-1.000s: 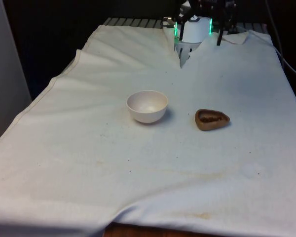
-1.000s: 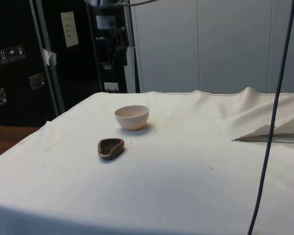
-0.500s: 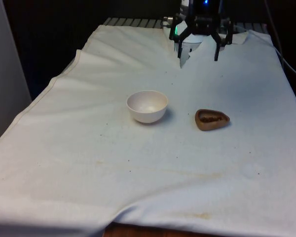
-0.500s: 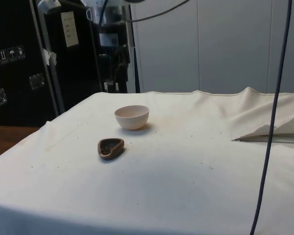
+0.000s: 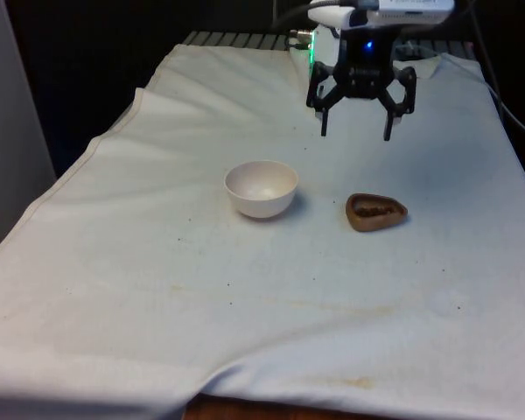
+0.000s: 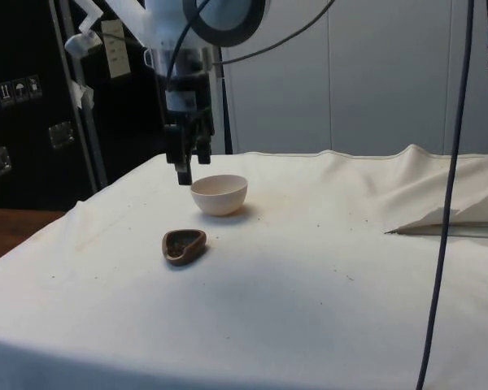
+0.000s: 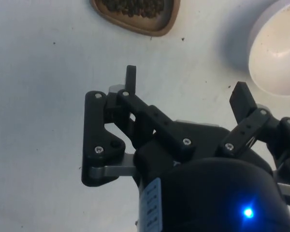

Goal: Pour the coffee beans from the cup into the bowl.

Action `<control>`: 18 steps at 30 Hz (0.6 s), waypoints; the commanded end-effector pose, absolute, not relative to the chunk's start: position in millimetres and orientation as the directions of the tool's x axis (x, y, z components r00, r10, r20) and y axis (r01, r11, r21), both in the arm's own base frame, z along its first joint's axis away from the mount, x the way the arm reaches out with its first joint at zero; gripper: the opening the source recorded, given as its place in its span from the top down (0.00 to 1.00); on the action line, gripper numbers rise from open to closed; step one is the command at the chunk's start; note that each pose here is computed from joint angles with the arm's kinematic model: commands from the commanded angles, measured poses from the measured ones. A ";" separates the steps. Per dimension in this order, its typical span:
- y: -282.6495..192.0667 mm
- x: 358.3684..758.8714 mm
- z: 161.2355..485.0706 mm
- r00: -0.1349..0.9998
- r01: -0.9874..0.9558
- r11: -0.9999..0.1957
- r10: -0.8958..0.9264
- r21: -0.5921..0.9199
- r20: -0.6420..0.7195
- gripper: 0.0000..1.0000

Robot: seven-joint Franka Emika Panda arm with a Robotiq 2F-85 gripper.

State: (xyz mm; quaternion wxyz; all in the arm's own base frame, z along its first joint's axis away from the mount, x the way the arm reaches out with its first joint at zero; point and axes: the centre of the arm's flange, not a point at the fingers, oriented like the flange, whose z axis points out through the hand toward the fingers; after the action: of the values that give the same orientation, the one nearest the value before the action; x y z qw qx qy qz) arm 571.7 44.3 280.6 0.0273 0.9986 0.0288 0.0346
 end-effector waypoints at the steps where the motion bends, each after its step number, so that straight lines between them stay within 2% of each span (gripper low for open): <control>1: 43.5 573.8 278.0 0.995 0.053 -0.997 0.058 0.057 0.077 0.00; 18: 38.1 588.2 233.4 0.993 0.050 -0.998 0.054 0.038 0.105 0.00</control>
State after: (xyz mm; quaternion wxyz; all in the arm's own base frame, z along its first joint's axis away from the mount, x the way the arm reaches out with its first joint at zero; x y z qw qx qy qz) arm 588.0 38.0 234.3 0.0209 0.9983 0.0256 0.0483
